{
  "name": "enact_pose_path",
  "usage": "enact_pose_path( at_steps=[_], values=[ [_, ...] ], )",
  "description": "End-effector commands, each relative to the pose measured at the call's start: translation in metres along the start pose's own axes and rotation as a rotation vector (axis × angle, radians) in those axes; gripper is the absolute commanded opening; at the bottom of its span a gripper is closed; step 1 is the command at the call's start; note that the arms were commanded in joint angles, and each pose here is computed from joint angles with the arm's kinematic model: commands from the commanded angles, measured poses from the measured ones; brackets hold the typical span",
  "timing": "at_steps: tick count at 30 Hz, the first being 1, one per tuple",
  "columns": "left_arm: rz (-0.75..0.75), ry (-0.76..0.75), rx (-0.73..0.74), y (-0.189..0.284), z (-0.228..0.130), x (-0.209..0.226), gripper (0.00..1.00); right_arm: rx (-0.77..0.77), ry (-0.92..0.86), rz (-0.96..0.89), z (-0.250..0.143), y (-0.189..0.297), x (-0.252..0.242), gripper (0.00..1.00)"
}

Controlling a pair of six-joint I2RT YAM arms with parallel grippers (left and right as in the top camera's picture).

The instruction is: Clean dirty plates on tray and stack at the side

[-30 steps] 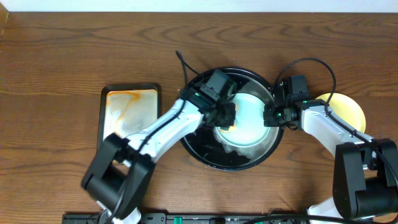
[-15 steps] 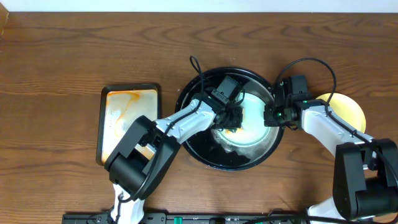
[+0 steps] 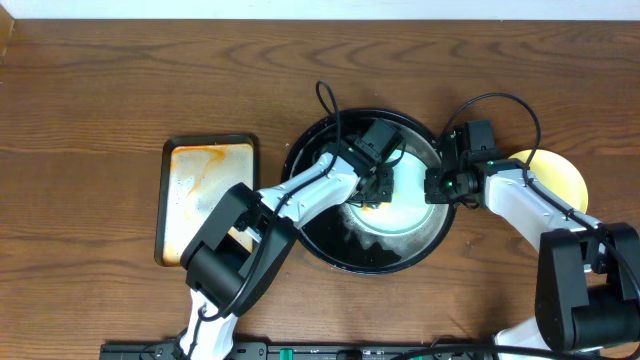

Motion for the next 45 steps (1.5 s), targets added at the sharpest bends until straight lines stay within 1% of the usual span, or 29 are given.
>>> enact_pose_path(
  at_steps=[1, 7, 13, 23, 32, 35, 39, 45],
  values=[
    [0.361, -0.007, -0.067, -0.019, 0.007, 0.057, 0.08, 0.054, 0.005, -0.025, -0.012, -0.006, -0.003, 0.01],
    [0.509, -0.083, -0.109, -0.001, 0.017, 0.066, 0.08, 0.057, 0.005, -0.025, -0.013, -0.006, -0.003, 0.01],
    [0.599, -0.115, -0.119, 0.016, 0.025, 0.069, 0.08, 0.057, 0.005, -0.026, -0.013, -0.006, -0.003, 0.01],
    [0.596, -0.112, -0.153, 0.048, 0.044, 0.052, 0.08, 0.068, -0.002, -0.038, -0.015, -0.006, -0.004, 0.01],
    [0.627, -0.083, -0.123, 0.063, 0.049, 0.065, 0.08, 0.075, -0.002, -0.039, -0.016, -0.006, -0.004, 0.01],
    [0.58, -0.052, -0.116, 0.075, 0.052, 0.066, 0.08, 0.075, -0.002, -0.039, -0.016, -0.006, -0.004, 0.01],
    [0.422, 0.009, -0.097, 0.096, 0.055, 0.062, 0.08, 0.074, -0.002, -0.039, -0.016, -0.006, -0.004, 0.01],
    [0.202, 0.06, -0.117, 0.152, 0.061, 0.067, 0.08, 0.074, -0.002, -0.039, -0.016, -0.006, -0.004, 0.01]
  ],
)
Point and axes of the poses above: each gripper's point midway between its finger pads, its own y axis back along the fingers, its own x axis along the line the jaws close on, z = x × y, the point moved 6 cm from there along y, back along the fingers, and after that the axes turned 3 degrees about y, right-handed, at the moved point
